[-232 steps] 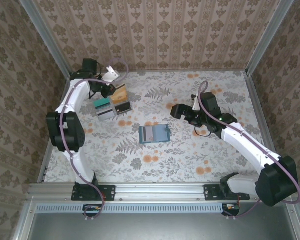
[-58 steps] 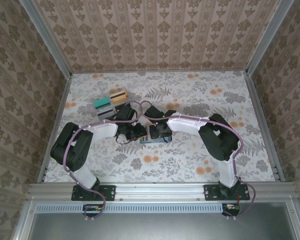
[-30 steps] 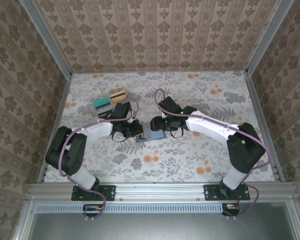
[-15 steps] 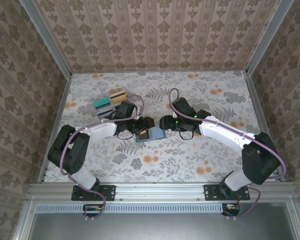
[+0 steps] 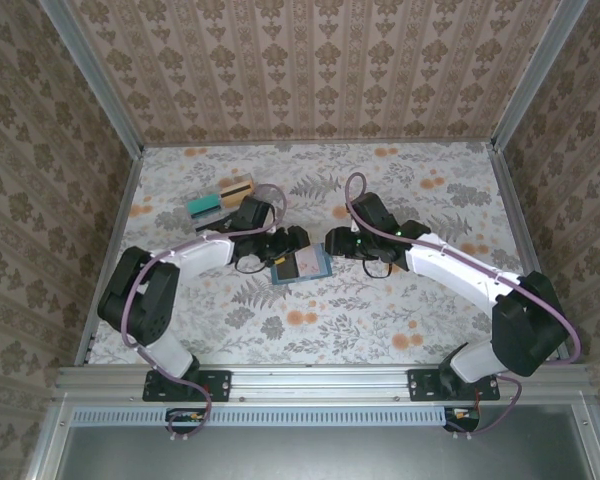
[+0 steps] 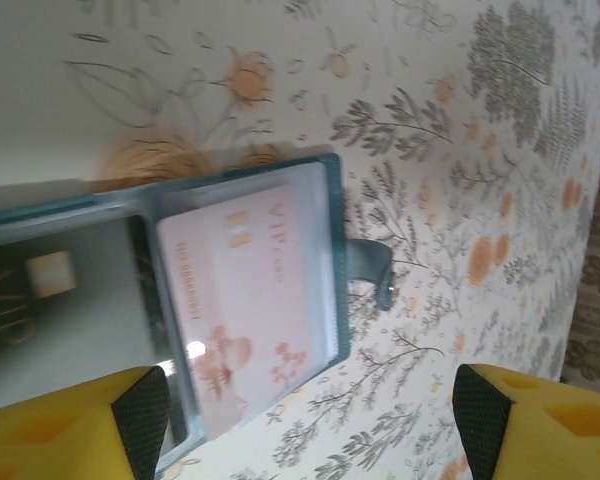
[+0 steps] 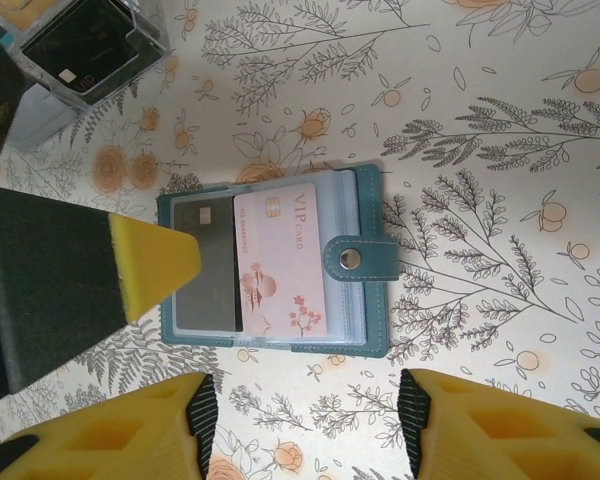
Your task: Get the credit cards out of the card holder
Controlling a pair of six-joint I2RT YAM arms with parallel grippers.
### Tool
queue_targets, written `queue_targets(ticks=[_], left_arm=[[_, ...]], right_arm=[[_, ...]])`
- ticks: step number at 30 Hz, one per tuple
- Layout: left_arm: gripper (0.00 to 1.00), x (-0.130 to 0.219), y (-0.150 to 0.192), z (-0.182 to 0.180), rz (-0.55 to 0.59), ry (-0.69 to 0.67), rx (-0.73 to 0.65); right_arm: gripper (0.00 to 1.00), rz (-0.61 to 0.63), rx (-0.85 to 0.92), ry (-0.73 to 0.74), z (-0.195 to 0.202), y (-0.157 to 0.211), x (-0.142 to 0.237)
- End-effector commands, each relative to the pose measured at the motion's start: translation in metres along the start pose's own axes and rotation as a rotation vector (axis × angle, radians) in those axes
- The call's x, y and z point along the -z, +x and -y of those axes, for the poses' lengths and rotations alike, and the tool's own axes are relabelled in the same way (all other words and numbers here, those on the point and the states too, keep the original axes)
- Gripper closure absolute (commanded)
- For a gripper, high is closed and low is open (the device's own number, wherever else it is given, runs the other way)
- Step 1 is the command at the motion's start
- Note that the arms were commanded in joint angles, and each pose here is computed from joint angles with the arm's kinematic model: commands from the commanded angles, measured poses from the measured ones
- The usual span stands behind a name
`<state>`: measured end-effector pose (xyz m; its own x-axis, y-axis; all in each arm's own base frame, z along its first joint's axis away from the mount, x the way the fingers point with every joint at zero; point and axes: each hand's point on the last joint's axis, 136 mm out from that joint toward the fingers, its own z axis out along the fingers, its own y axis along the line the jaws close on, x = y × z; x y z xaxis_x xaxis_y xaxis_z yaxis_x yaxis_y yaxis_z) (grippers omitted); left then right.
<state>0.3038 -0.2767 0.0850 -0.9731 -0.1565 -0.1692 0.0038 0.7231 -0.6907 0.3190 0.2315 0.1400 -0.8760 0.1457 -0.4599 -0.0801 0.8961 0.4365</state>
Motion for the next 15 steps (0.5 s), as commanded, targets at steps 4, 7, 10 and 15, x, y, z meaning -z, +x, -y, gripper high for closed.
queue_targets(ticks=[4,7,10,15], left_arm=[[0.23,0.018,0.002,-0.024,0.030,-0.089,0.030],[0.28,0.014,0.006,-0.025,0.019,-0.068,0.055],[0.33,0.009,0.009,-0.024,0.006,-0.033,0.077],[0.35,0.006,0.011,-0.023,-0.006,-0.015,0.089]], right_arm=[[0.53,-0.077,0.037,0.032,-0.009,0.008,-0.021],[0.60,-0.130,0.055,0.048,-0.013,0.016,-0.037],[0.73,-0.175,0.070,0.062,-0.017,0.023,-0.052],[0.80,-0.232,0.089,0.113,-0.013,0.034,-0.071]])
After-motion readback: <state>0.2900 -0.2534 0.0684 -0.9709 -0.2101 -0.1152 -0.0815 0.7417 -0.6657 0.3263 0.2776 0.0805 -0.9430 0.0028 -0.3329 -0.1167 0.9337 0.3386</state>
